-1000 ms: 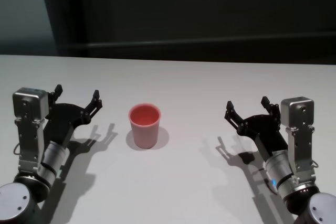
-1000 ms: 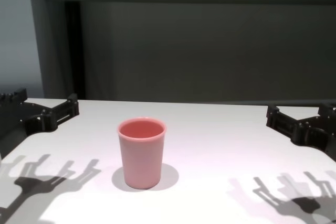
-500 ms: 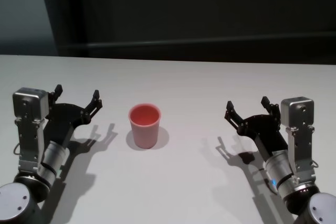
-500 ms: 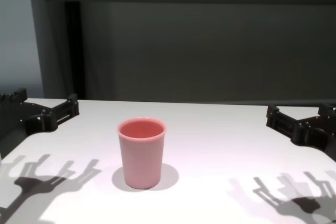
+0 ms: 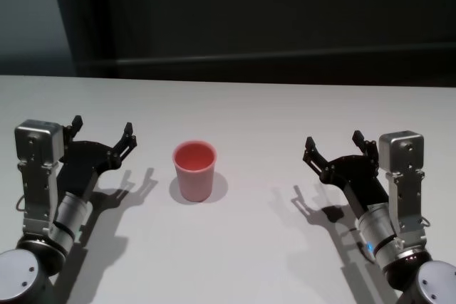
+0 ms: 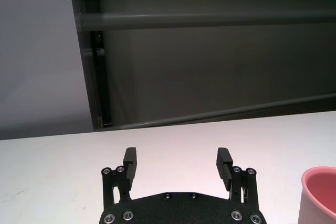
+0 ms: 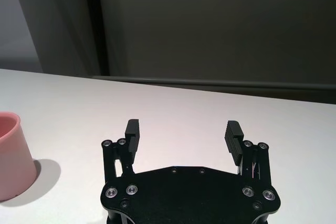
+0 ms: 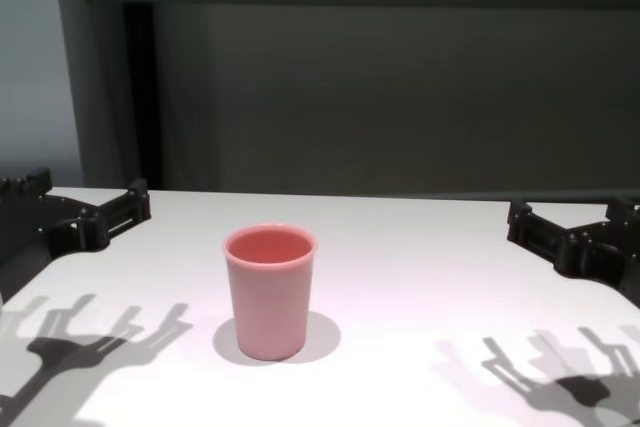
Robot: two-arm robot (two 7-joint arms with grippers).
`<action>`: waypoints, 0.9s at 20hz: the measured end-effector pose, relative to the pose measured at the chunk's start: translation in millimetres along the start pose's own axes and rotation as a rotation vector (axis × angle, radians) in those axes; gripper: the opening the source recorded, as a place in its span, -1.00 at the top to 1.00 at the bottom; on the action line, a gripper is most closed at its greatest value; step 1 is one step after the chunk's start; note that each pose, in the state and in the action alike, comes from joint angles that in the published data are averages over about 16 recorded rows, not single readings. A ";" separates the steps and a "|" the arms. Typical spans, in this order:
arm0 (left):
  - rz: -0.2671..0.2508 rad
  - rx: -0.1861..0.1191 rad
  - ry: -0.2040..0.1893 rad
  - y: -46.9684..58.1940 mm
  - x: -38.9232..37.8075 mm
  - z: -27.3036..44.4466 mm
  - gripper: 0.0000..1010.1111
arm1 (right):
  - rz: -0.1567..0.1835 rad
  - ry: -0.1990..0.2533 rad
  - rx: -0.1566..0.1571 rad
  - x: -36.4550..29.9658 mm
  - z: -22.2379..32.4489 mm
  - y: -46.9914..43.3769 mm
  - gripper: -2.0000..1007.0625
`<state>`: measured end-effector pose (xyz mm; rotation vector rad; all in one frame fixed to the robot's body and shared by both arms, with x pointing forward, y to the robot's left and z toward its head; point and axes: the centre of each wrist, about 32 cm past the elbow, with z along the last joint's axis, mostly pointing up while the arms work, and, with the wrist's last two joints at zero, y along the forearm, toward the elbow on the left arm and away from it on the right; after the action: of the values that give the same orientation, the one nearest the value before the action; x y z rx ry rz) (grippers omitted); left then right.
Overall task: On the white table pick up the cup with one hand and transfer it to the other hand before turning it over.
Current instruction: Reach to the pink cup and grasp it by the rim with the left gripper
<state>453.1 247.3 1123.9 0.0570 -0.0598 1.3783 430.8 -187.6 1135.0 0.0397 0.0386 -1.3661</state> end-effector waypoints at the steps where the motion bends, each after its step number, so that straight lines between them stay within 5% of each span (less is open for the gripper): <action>1: 0.000 0.000 0.000 0.0 0.0 0.0 -0.98 | 0.000 0.000 0.000 0.0 0.0 0.0 -0.99; 18: 0.000 0.000 0.000 0.0 0.0 0.0 -0.98 | 0.000 0.000 0.000 0.0 0.0 0.0 -0.99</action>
<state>453.1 247.3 1123.9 0.0570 -0.0598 1.3783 430.8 -187.6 1135.0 0.0397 0.0386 -1.3661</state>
